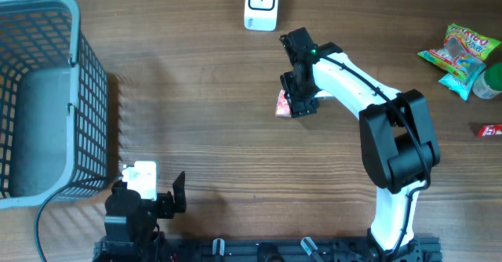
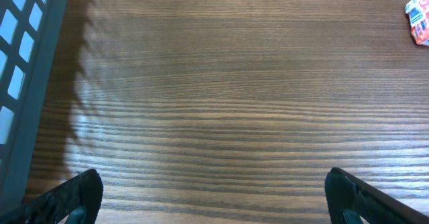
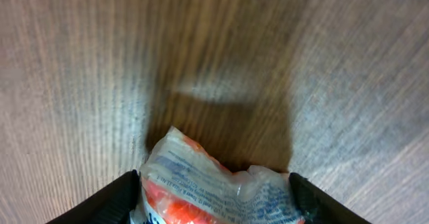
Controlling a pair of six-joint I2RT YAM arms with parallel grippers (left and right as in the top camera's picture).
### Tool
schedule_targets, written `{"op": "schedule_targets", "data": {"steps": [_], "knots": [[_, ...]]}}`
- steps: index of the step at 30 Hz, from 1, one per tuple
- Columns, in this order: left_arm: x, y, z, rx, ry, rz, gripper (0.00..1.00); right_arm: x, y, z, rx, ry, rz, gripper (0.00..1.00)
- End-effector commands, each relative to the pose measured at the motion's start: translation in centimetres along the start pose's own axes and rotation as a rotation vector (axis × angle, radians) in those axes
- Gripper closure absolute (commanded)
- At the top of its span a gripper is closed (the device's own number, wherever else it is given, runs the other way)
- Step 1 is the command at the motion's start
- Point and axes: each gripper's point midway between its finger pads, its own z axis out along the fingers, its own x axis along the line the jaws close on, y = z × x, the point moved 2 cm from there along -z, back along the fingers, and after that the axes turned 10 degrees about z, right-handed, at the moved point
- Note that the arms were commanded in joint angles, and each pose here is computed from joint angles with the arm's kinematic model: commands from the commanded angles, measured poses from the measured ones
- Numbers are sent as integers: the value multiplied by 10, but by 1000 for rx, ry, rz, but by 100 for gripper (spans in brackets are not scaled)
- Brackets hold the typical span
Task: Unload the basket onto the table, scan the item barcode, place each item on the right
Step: 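Raise the red box up to the scanner face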
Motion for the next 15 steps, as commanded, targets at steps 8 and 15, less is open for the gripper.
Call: {"op": "schedule_targets", "data": {"steps": [8,15], "knots": [[0,0,0,-4,2,16,0,52,-44,-10,167,291,-685,47],[0,0,0,-4,2,16,0,42,-96,-68,621,520,-1086,47]]}}
